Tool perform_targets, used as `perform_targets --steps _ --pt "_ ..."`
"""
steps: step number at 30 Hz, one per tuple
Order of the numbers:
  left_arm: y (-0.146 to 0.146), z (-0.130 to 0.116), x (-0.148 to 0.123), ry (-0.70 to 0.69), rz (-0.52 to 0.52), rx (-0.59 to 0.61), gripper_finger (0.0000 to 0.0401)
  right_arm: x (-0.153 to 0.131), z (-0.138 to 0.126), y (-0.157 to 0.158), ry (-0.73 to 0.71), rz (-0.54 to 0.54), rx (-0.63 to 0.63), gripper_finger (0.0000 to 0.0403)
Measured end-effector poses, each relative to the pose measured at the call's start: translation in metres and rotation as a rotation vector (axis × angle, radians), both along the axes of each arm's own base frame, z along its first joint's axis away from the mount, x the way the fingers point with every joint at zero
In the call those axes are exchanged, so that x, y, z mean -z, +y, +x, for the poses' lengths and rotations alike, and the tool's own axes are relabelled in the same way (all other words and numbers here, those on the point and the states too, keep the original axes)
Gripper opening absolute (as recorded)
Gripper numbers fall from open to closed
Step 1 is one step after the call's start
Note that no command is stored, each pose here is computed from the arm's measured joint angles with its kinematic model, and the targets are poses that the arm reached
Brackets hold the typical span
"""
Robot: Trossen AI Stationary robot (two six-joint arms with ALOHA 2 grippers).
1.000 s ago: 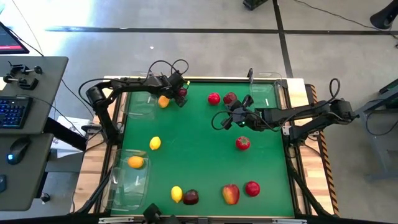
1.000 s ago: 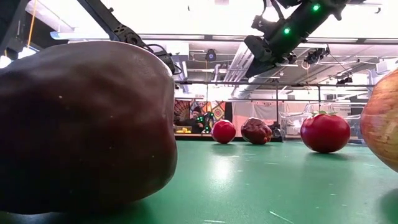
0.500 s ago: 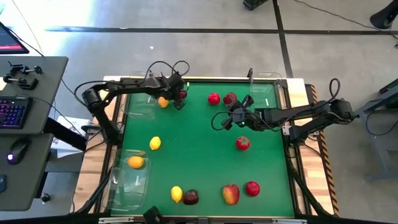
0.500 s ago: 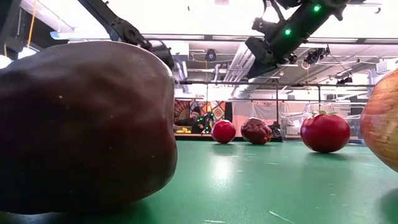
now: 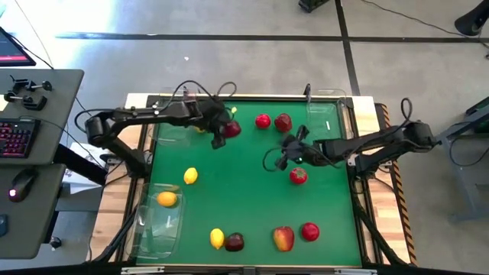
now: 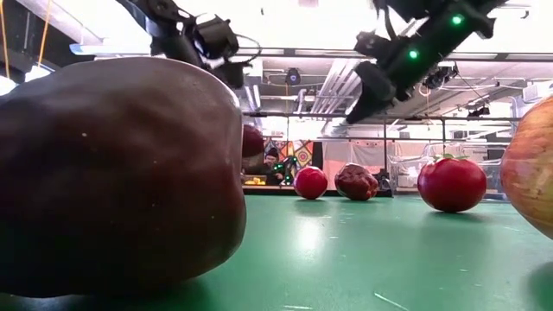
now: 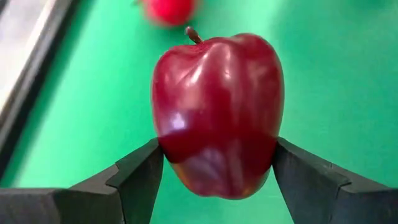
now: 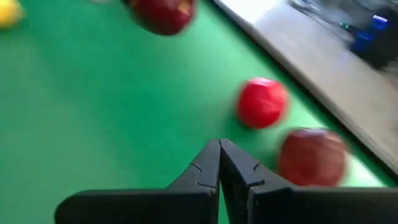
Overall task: Sort produce into baskets
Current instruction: Put the apple into the top right bin
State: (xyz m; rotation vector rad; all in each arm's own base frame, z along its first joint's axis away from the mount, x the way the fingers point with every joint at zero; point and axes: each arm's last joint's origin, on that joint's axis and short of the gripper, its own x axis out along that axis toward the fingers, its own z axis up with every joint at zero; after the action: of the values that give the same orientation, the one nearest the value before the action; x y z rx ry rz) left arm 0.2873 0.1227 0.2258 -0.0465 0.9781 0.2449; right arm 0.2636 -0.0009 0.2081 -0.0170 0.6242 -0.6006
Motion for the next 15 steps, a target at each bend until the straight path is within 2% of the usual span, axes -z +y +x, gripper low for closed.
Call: perform_targets --steps 8,12,15 --pt "-0.050 0.015 -0.008 -0.065 0.012 0.409 0.0266 0.032 -0.011 0.023 -0.188 0.074 -0.355 0.0000" --pt "-0.075 0.021 -0.009 -0.075 0.063 0.552 0.0266 0.030 -0.011 0.028 -0.243 0.067 -0.399 0.0005" --pt "-0.089 0.026 -0.011 -0.106 0.091 0.617 0.0266 0.024 -0.008 0.033 -0.258 0.081 -0.440 0.0029"
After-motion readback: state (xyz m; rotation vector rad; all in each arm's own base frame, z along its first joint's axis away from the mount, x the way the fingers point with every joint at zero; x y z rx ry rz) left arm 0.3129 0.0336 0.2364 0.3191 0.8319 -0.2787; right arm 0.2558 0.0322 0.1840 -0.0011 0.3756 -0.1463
